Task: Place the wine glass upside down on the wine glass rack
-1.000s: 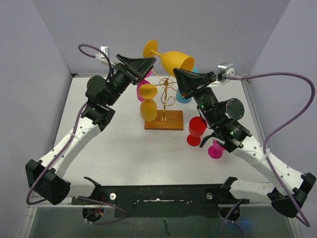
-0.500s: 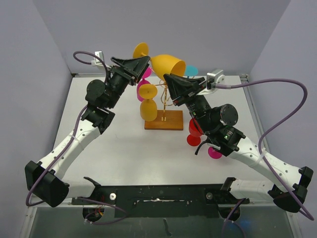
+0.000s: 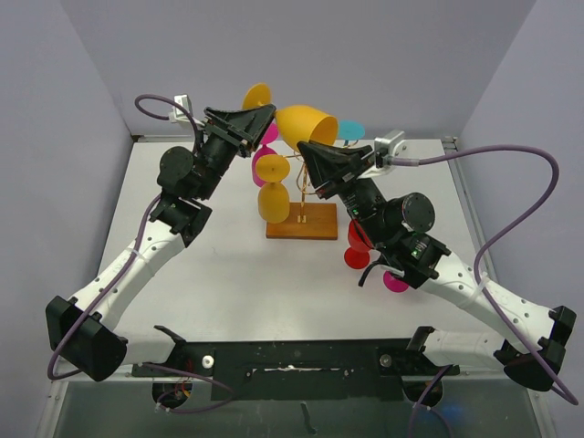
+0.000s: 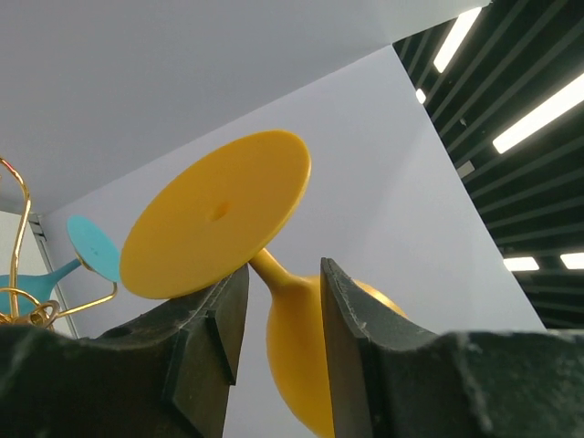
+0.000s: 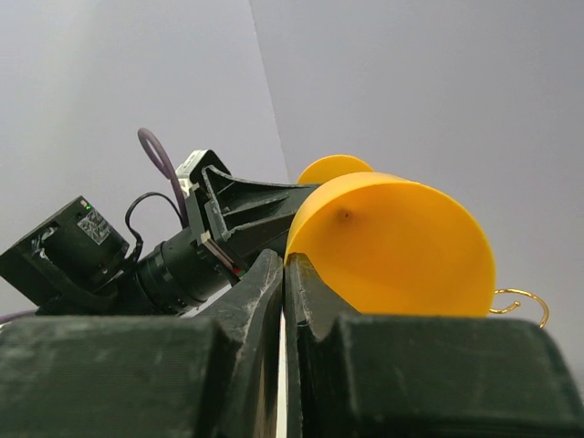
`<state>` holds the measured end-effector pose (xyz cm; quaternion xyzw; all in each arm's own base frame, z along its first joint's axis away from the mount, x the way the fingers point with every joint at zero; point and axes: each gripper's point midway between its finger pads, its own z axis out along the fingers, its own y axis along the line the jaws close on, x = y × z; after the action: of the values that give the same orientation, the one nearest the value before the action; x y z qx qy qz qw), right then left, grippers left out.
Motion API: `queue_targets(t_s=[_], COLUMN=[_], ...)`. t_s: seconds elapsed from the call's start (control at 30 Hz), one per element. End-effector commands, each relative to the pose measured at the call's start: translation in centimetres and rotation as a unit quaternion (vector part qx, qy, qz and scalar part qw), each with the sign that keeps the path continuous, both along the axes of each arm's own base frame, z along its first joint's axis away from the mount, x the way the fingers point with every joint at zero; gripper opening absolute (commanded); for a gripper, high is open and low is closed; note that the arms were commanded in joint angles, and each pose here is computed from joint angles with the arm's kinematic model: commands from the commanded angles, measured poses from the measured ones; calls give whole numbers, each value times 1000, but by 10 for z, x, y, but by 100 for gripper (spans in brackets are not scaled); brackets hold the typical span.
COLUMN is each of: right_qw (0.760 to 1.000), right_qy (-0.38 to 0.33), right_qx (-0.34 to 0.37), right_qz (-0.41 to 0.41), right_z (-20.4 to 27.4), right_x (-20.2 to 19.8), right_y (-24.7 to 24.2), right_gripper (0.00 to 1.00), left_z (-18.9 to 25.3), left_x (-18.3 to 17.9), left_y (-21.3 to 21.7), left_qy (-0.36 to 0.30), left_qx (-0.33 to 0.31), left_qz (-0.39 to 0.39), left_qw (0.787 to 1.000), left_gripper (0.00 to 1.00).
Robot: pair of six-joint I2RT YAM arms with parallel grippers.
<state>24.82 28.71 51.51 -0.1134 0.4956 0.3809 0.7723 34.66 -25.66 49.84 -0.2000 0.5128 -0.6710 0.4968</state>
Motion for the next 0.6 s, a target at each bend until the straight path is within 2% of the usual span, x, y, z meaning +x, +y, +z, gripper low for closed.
queue_targets(t_s=[0.0, 0.27, 0.3, 0.37, 0.43, 0.57], right_qw=[999, 998, 998, 998, 998, 998], right_qy=[-28, -24, -22, -18, -15, -8], right_qx=[14, -3, -4, -7, -8, -3], right_qz=[30, 50, 51, 54, 55, 59], right_z=[13, 2, 0, -4, -7, -8], right_x=[-16, -22, -22, -23, -23, -25], right_y=[0, 4, 5, 5, 5, 4], right_gripper=[0, 0, 0, 0, 0, 0], left_z=[41, 43, 43, 44, 44, 45], left_x=[-16, -15, -15, -15, -15, -15], left_y=[11, 12, 12, 14, 16, 18], left_qy=[-48, -49, -49, -50, -50, -52], left_qx=[-44, -55, -56, -57, -57, -53], left_qz=[-8, -11, -10, -8, -4, 1], left_qw=[998, 997, 997, 997, 997, 997], left_gripper=[33, 24, 22, 9, 0, 0])
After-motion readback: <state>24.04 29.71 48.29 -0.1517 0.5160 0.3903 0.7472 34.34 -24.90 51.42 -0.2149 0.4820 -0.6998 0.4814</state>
